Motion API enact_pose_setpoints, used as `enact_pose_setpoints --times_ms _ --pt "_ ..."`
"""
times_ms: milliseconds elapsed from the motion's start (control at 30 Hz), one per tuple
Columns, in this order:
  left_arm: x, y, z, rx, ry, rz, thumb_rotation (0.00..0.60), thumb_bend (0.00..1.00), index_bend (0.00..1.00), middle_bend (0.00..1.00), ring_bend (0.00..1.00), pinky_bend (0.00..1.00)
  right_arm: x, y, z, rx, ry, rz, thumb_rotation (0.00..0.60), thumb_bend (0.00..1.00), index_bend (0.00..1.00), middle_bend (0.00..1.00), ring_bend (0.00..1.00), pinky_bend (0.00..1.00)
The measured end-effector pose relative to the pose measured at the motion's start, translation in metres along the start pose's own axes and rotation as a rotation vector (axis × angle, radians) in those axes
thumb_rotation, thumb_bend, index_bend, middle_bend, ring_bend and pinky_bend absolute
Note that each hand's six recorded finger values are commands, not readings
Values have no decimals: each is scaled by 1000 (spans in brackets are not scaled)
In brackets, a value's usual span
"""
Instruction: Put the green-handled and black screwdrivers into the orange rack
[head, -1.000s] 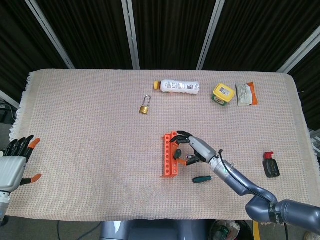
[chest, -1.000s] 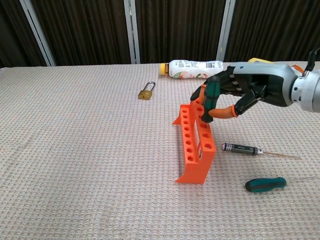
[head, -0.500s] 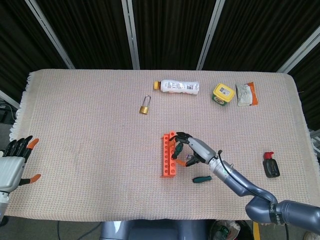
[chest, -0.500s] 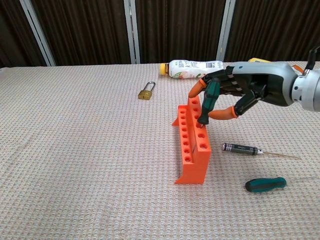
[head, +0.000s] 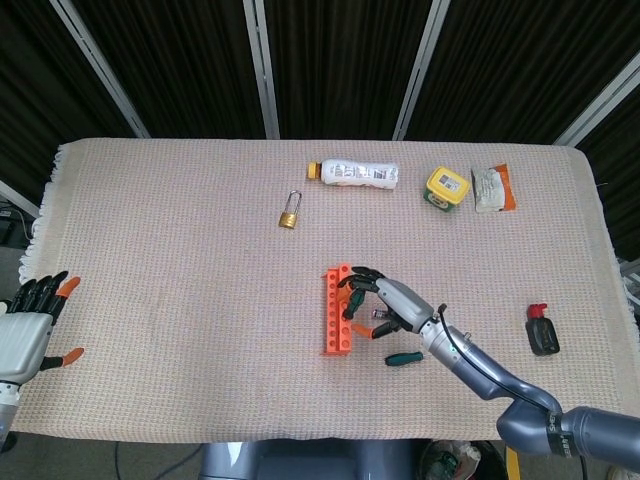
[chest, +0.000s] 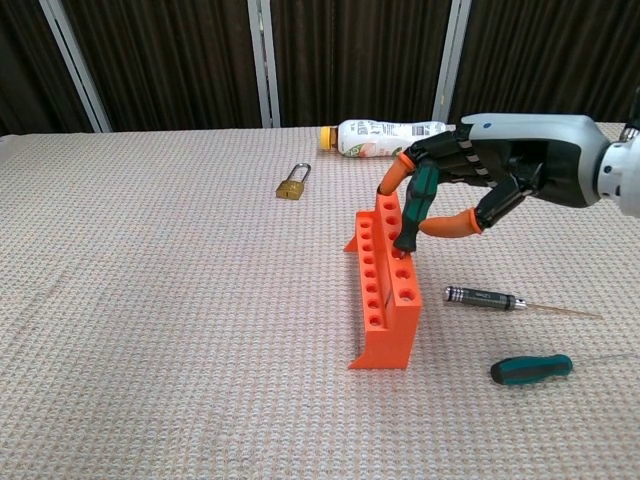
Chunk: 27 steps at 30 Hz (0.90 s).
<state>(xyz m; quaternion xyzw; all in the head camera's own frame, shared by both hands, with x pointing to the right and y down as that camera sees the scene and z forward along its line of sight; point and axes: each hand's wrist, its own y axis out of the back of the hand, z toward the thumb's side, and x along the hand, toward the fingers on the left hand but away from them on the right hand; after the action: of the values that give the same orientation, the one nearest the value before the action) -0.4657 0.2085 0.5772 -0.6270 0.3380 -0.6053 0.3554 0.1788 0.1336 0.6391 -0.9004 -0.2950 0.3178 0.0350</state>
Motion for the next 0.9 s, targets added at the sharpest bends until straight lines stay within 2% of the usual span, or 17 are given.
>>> enact_pose_setpoints --times_ms 700,900 --pt "2 -1 2 -1 -4 -4 600 89 75 0 0 0 13 -14 24 2 76 30 600 280 354 223 13 0" --pt "2 -2 1 -3 0 -3 600 86 76 0 0 0 13 -10 30 17 89 22 600 279 354 222 13 0"
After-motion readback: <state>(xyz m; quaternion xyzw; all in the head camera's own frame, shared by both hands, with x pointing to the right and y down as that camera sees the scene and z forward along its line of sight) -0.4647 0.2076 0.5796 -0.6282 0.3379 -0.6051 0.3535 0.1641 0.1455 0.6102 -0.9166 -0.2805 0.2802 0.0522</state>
